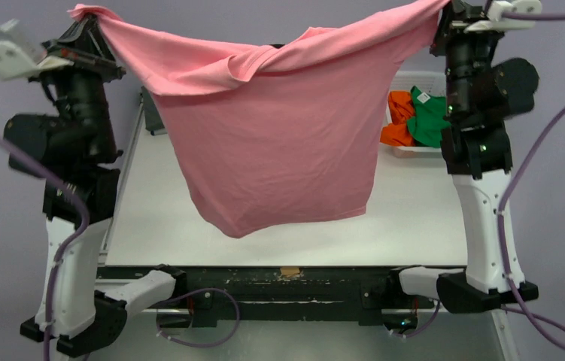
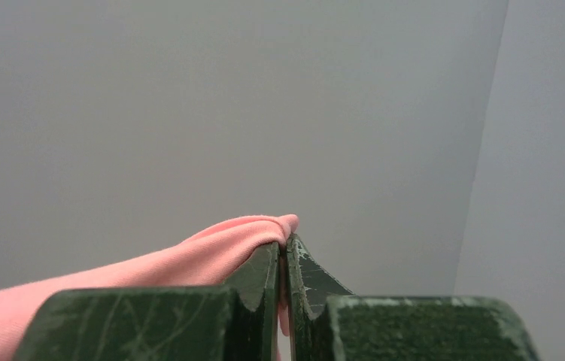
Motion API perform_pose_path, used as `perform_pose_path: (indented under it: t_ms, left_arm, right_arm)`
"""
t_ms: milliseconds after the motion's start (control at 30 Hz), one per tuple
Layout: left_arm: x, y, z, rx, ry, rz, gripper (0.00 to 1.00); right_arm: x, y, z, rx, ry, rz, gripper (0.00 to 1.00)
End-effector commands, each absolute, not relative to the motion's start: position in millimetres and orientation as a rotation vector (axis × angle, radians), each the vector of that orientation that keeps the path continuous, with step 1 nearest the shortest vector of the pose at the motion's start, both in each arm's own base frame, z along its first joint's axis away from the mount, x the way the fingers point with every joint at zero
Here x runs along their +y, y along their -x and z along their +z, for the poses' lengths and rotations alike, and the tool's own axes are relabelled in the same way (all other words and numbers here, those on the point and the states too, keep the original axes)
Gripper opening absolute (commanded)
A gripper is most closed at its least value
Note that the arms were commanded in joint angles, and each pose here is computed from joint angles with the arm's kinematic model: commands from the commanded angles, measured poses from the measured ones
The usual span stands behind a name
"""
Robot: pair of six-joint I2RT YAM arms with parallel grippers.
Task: Fold and stack the t-shirts
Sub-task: Flatten out the tshirt
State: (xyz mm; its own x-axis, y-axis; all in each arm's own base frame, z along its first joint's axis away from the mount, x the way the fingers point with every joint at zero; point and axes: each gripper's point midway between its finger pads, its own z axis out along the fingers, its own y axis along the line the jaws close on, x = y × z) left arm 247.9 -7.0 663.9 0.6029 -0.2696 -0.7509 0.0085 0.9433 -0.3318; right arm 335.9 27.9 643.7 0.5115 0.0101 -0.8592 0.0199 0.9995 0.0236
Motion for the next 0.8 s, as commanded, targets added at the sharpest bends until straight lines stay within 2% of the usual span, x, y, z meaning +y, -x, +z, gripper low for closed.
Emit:
perform_pose_path:
  t_ms: [0,133,267,400,533,667,733,767]
  left_arm:
    - [-7.4,-327.6,631.1,1.090,0.331,-0.091,0.00]
    - [-4.3,-394.7,615.3,1.193,0.323,-0.123,0.00]
    - [-19.8,-433.3,623.5,1.246,0.257,-0.195,0.00]
    - [-23.1,-433.9,649.9,1.172,0.231,-0.252,0.00]
    - [-14.6,-418.5,651.3,1.152,0.239,-0.230,0.00]
    - [-2.4,-418.9,599.3,1.281,0.306,-0.170,0.00]
    - [3.0,-422.8,555.5,1.374,0.351,-0.140,0.00]
    - [4.3,-429.6,515.8,1.462,0.375,-0.121,0.00]
  right_arm:
    - [25.3,-403.9,610.7,1.160,-0.047,-0.104,0.00]
    - [27.0,-461.0,593.3,1.231,-0.047,-0.109,0.00]
    - [27.8,-485.5,609.1,1.208,-0.051,-0.062,0.00]
    - [21.7,-485.2,624.0,1.158,-0.060,-0.048,0.00]
    - [7.9,-477.3,614.6,1.187,-0.064,-0.050,0.00]
    - [8.3,-472.0,563.1,1.327,-0.041,-0.023,0.00]
    - [16.1,-471.4,518.3,1.444,-0.054,0.043,0.00]
    - [21.0,-471.2,489.5,1.517,-0.053,0.073,0.00]
